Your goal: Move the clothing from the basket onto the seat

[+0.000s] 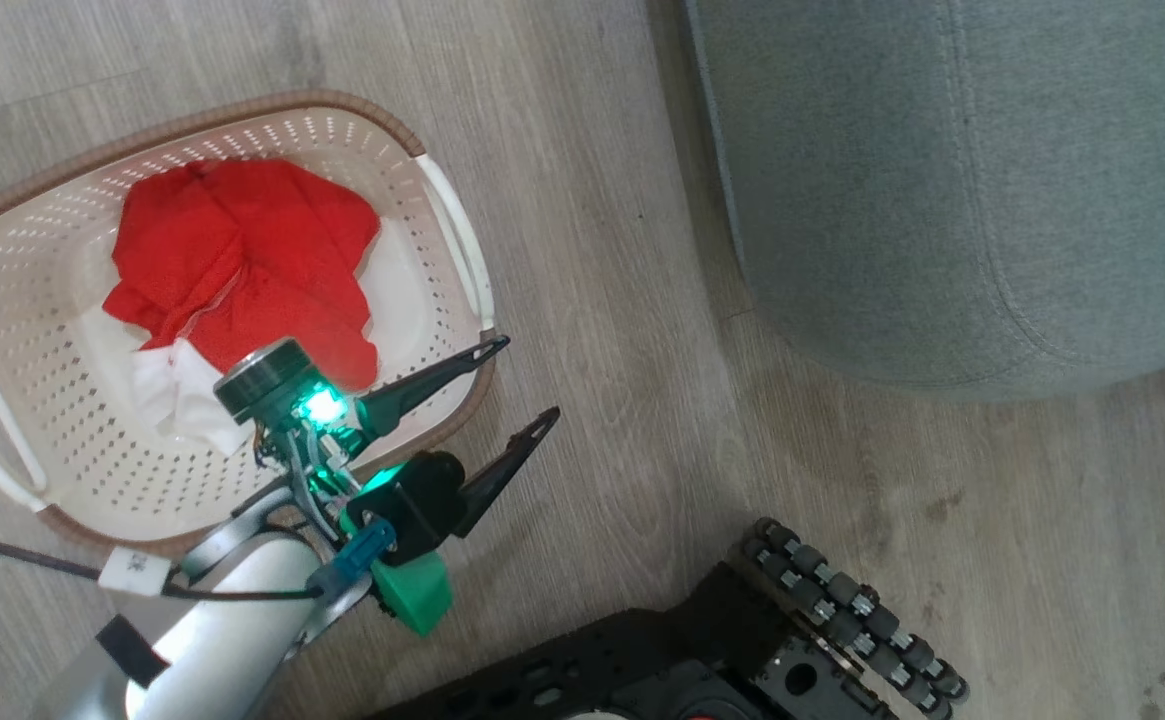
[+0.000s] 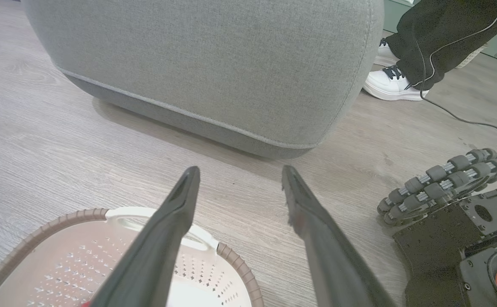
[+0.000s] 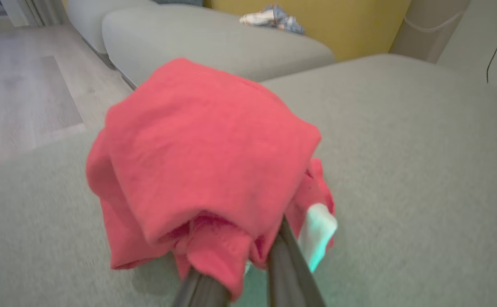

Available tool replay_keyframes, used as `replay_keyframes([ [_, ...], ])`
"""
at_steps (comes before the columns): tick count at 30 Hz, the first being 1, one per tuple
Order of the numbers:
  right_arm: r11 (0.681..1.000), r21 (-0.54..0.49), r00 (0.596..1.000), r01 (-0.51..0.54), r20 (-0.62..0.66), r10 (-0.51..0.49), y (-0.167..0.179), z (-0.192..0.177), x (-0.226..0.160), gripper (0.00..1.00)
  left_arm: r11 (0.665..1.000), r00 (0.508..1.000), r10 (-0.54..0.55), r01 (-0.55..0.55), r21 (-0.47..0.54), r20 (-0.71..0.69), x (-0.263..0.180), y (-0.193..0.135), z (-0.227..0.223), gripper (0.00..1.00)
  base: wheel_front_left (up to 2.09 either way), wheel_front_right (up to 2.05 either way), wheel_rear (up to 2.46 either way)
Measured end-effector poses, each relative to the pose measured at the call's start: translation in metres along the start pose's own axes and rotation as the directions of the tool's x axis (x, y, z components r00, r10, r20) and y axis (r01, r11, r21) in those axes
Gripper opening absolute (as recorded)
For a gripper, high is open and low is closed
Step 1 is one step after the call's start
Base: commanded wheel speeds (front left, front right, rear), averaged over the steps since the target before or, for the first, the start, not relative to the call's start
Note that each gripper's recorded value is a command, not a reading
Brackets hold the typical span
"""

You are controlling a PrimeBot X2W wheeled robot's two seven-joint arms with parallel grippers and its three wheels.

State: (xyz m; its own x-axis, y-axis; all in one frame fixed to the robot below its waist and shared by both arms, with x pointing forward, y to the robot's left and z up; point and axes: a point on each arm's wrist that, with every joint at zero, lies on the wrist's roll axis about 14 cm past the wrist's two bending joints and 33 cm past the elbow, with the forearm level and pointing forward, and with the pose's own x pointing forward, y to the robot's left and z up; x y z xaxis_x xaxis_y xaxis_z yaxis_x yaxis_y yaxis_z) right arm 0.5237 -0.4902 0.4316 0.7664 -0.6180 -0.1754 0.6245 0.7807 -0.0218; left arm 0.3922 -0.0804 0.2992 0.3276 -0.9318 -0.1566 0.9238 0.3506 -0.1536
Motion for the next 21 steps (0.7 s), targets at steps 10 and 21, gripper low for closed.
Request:
replay_keyframes([
  [10, 1.0, 0.007, 0.994, 0.022, -0.104, -0.021, -0.001, -0.027, -0.004, 1.0, 1.0, 1.0, 0.006, -0.006, 0.003, 0.005, 0.0, 0.001, 0.003, 1.0, 0.0, 0.0, 0.0],
  [21, 0.998, -0.066, 0.996, -0.018, -0.087, 0.012, -0.011, 0.004, -0.023, 1.0, 1.0, 0.997, 0.014, -0.014, -0.001, 0.072, 0.015, -0.013, 0.046, 1.0, 0.0, 0.0, 0.0],
])
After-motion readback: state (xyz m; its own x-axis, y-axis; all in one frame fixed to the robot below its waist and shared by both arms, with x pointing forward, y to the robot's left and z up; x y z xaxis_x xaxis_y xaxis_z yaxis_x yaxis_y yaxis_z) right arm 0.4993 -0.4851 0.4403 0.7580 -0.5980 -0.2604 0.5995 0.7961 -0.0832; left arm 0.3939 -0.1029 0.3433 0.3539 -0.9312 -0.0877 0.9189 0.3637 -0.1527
